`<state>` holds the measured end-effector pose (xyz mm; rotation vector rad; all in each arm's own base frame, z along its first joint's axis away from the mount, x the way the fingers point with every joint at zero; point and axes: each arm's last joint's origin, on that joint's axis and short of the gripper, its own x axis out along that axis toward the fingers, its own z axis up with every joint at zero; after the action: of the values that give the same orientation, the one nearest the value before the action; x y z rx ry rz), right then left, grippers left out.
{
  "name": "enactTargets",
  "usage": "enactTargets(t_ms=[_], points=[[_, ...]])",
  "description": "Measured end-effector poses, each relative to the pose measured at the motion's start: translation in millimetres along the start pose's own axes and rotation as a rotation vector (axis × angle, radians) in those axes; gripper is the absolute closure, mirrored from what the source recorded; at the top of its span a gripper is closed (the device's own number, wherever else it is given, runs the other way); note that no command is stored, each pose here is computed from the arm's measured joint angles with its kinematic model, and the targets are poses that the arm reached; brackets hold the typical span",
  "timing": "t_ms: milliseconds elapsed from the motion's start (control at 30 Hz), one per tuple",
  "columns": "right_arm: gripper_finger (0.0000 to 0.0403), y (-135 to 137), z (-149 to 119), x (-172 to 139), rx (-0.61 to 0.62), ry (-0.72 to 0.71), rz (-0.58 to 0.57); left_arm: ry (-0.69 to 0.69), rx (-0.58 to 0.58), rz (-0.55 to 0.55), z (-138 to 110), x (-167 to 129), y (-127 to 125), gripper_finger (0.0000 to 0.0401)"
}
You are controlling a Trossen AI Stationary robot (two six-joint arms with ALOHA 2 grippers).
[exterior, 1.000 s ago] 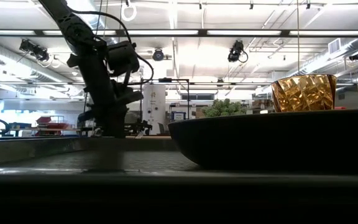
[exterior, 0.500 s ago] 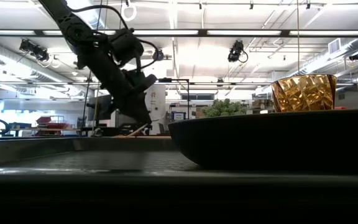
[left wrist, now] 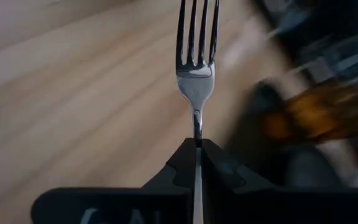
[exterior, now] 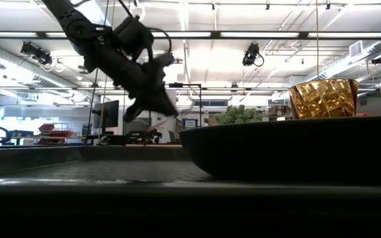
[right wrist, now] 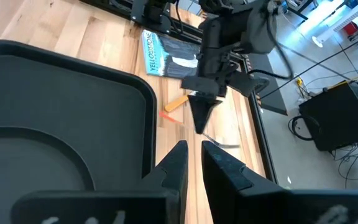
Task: Pick and place plate/cup/fork/spoon on tray
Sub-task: Put the orange fork to the left side of the black plate on the black serving tray
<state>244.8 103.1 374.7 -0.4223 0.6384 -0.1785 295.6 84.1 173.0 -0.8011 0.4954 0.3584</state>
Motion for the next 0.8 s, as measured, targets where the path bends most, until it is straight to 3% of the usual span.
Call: enactTargets(t_ms=[133,200,500,567,800], points=[[0.0351,0.0,0.8,0.0,0.001,-0.007,0.000,0.030,-0.070,-0.188,-4.9,0.3,-22.4,0.0383],[0.0351,0.0,0.5,0.0,-0.002,-0.005,0.000,0.077,-0.072,-0.227,-17.7,0.9,-36.1,0.0383],[0.0351,0.2,-0.7,0.0,-0.005,0.006,0.006,0.194,-0.087,-0.204,-88.2,-11.1,-90.2,0.0383],[0.0351,0.2,-0.6,0.0,-0.005,0.005,0.006,0.170,-0.084,-0.228,-98.9,-20.3,-104.5,0.0383],[0.0351,0.3,2.2,-0.1,0.002,-0.020,0.013,0.002,-0.125,-0.146,-137.9,-43.2,-128.8,0.0383]])
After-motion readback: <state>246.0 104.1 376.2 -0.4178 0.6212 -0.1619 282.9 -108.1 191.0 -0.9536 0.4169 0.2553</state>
